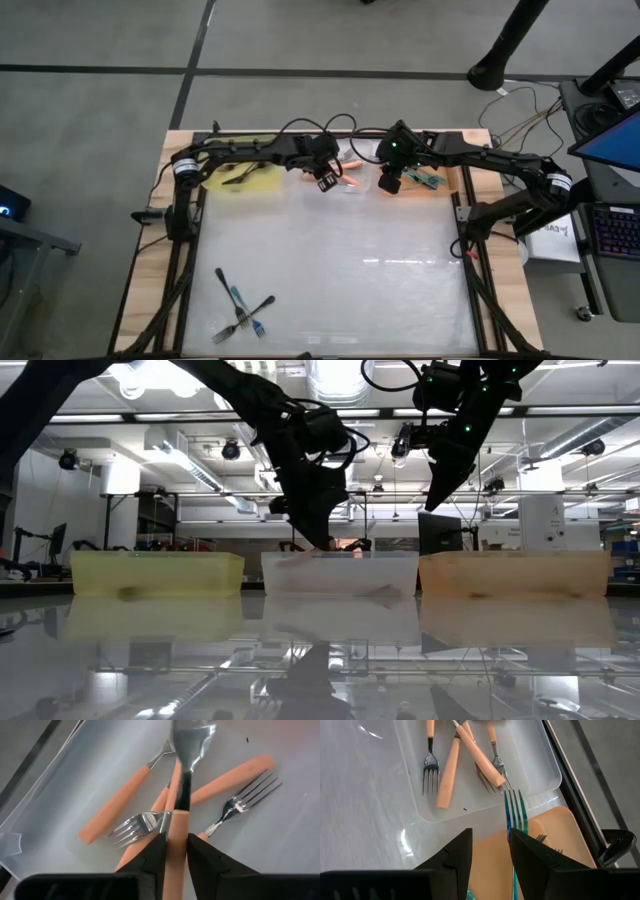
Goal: Sort silverware by color (type)
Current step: Put the orange fork into the transparent bin, then put the black fork into the yellow bin
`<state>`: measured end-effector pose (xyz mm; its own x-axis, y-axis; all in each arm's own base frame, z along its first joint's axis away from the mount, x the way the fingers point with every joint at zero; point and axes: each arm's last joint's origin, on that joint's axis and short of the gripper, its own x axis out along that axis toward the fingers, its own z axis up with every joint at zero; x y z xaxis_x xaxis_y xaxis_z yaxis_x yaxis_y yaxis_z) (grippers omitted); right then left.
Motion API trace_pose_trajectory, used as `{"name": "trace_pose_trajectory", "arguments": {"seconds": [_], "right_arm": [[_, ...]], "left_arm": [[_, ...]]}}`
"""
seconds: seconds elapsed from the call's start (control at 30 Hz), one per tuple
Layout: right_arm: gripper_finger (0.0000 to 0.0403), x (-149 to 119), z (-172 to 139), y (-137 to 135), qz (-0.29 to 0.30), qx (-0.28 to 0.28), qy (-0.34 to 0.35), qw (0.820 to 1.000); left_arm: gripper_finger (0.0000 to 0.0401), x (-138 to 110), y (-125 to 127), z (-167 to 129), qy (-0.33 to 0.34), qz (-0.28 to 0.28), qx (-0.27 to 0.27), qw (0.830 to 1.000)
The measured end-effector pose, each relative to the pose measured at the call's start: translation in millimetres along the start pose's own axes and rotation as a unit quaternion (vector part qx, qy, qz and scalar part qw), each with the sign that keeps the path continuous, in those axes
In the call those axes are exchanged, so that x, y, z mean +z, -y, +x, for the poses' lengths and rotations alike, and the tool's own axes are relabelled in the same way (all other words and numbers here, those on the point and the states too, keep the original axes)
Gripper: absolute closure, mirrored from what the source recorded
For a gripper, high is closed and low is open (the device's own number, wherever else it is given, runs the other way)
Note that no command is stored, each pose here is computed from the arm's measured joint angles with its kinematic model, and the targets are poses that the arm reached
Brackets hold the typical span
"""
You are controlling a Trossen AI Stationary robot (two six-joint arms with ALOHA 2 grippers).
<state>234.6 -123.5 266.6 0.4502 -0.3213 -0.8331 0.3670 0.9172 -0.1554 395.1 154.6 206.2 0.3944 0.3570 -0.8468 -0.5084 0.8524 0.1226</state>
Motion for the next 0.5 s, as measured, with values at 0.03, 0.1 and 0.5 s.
{"name": "trace_pose_trajectory", "arguments": {"seconds": [0.03, 0.1, 0.5], "right_arm": [[0.0282, 0.0, 0.0, -0.1, 0.0, 0.0, 0.0, 1.0], [0.0282, 0.0, 0.0, 0.0, 0.0, 0.0, 0.0, 1.0], [0.0282, 0.0, 0.0, 0.0, 0.0, 0.0, 0.0, 1.0]], "left_arm": [[0.0337, -0.1, -0.2, 0.0, 0.0, 0.0, 0.0, 1.0], [0.032, -0.2, -0.3, 0.1, -0.001, 0.001, 0.0, 1.0], [0.0259, -1.1, -0.2, -2.2, -0.007, 0.009, -0.003, 1.0]]}}
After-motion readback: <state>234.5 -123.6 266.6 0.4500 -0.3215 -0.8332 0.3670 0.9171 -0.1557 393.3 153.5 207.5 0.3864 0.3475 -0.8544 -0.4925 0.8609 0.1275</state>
